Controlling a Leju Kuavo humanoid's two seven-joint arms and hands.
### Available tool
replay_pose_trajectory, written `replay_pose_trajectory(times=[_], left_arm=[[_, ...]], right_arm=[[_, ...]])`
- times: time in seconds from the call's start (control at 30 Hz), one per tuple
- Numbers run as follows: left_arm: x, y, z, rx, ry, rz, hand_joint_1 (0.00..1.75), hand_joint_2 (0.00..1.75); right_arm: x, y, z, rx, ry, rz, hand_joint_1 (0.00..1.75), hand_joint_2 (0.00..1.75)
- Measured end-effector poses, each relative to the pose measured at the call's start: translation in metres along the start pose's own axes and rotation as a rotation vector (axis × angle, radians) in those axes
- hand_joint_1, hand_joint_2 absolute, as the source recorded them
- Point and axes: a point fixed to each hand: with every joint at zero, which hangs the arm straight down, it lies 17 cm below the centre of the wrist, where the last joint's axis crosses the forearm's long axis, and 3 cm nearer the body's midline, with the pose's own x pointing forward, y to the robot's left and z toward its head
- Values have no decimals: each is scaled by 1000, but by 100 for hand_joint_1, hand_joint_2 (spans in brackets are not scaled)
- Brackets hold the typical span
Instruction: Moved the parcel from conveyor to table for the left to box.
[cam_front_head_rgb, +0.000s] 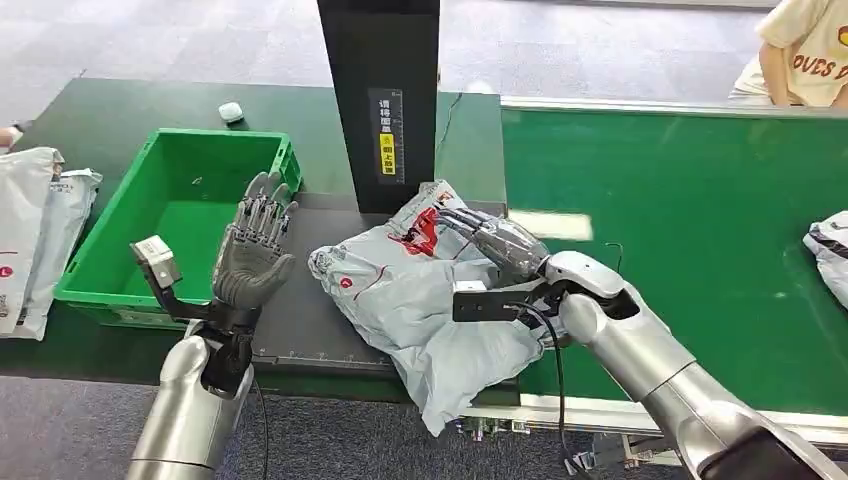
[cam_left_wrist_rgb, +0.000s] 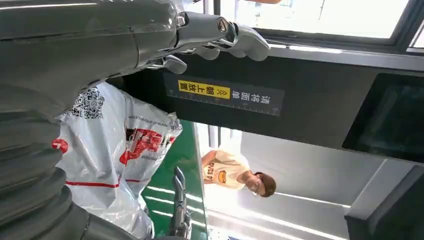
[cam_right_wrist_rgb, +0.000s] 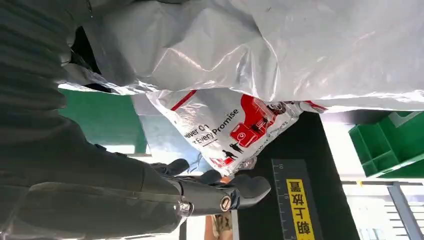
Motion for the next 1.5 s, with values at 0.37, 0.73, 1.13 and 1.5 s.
replay_pose_trajectory(times=[0.37, 0.73, 1.13, 1.5], left_arm=[[0, 0, 0, 0, 0, 0, 0, 175], [0, 0, 0, 0, 0, 0, 0, 175], [0, 0, 0, 0, 0, 0, 0, 175], [0, 0, 0, 0, 0, 0, 0, 175]], right_arm=[[0, 0, 0, 0, 0, 0, 0, 175], [0, 0, 0, 0, 0, 0, 0, 175], [0, 0, 0, 0, 0, 0, 0, 175], [0, 0, 0, 0, 0, 0, 0, 175]])
